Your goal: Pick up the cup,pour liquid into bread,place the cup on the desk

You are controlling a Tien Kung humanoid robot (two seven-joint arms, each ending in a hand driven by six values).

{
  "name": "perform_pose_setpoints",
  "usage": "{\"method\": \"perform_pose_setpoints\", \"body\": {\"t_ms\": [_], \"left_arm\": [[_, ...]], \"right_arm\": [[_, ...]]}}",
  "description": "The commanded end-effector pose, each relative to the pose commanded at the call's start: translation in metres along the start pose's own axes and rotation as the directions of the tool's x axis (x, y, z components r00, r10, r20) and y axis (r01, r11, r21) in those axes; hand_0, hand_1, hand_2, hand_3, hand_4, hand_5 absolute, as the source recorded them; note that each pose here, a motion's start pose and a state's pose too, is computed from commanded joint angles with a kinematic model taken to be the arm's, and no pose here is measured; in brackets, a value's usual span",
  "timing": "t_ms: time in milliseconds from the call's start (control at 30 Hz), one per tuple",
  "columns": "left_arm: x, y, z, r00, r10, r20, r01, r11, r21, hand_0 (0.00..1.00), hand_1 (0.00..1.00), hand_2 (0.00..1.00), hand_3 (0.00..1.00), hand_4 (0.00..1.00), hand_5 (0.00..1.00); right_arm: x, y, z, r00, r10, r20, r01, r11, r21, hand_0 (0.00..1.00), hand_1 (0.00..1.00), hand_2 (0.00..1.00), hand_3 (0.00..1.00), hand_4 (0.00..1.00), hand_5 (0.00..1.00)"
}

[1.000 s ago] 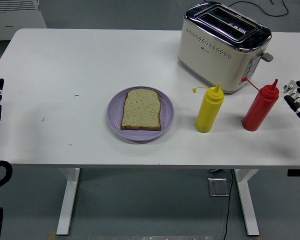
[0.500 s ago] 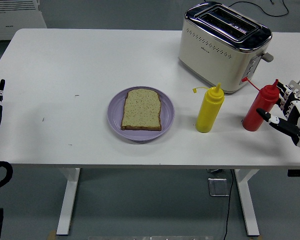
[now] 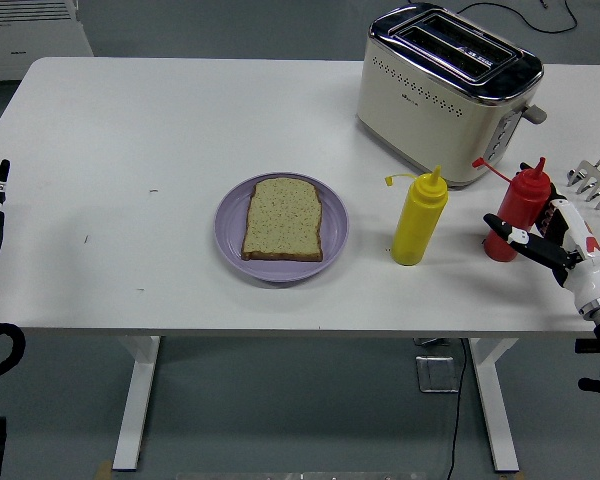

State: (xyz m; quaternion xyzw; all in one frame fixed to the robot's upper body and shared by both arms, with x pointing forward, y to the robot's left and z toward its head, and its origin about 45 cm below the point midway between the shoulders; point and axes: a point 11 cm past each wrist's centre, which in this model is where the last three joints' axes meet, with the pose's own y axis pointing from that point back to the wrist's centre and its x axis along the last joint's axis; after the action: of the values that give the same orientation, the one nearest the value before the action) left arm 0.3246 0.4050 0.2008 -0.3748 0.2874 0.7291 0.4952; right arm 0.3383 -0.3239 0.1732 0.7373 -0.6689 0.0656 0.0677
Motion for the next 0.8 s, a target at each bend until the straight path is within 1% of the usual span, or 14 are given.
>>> {"method": "perform_pose_setpoints", "body": {"t_ms": [33,200,233,400,433,600,633,800], "left_arm": [[0.0,0.0,0.0,1.0,-0.001,0.0,0.001,1.0,-0.001,0.794,0.765,0.759,0.692,0.569,0.998],[-0.001,-0.001,0.001,1.0,-0.004,0.0,0.004,1.0,-0.003,0.794,0.765,0.759,0.692,0.569,0.998],[-0.001,-0.001,0.001,1.0,-0.004,0.0,0.004,1.0,-0.003,0.793,0.765,0.759,0.692,0.569,0.998],[-0.001,0.0,0.002,1.0,-0.002,-0.001,0.002,1.0,-0.006,0.793,0.765,0.759,0.692,0.569,0.998],[0.0,0.0,0.002,1.0,-0.002,0.0,0.002,1.0,-0.006,0.793,0.765,0.759,0.692,0.569,0.998],[0.0,0.0,0.002,1.0,0.0,0.0,0.0,1.0,-0.005,0.793,0.765,0.759,0.692,0.569,0.998],[0.0,0.0,0.001,1.0,0.0,0.0,0.0,1.0,-0.005,0.793,0.765,0.759,0.692,0.569,0.998],[0.0,0.0,0.001,1.0,0.001,0.0,-0.001,1.0,-0.004,0.793,0.765,0.759,0.692,0.569,0.998]], "right_arm": [[-0.001,-0.002,0.0,1.0,0.0,0.004,0.0,1.0,-0.001,0.959,0.908,0.952,0.998,0.937,0.335],[-0.001,-0.008,0.0,0.999,0.032,0.021,-0.032,0.999,0.002,0.959,0.908,0.952,0.998,0.937,0.335],[-0.001,-0.009,0.001,0.999,0.036,0.024,-0.036,0.999,0.001,0.922,0.876,0.926,0.998,0.929,0.322],[-0.002,-0.013,0.002,0.998,0.056,0.029,-0.056,0.998,0.0,0.922,0.876,0.926,0.998,0.929,0.322],[-0.002,-0.014,0.002,0.998,0.06,0.03,-0.06,0.998,0.0,0.884,0.834,0.854,0.967,0.918,0.312],[-0.007,-0.019,0.005,0.997,0.073,0.033,-0.073,0.997,-0.006,0.884,0.834,0.854,0.967,0.918,0.312],[-0.008,-0.02,0.005,0.997,0.075,0.033,-0.075,0.997,-0.006,0.775,0.729,0.713,0.887,0.902,0.299],[-0.01,-0.024,0.007,0.995,0.096,0.038,-0.096,0.995,-0.012,0.775,0.729,0.713,0.887,0.902,0.299]]}}
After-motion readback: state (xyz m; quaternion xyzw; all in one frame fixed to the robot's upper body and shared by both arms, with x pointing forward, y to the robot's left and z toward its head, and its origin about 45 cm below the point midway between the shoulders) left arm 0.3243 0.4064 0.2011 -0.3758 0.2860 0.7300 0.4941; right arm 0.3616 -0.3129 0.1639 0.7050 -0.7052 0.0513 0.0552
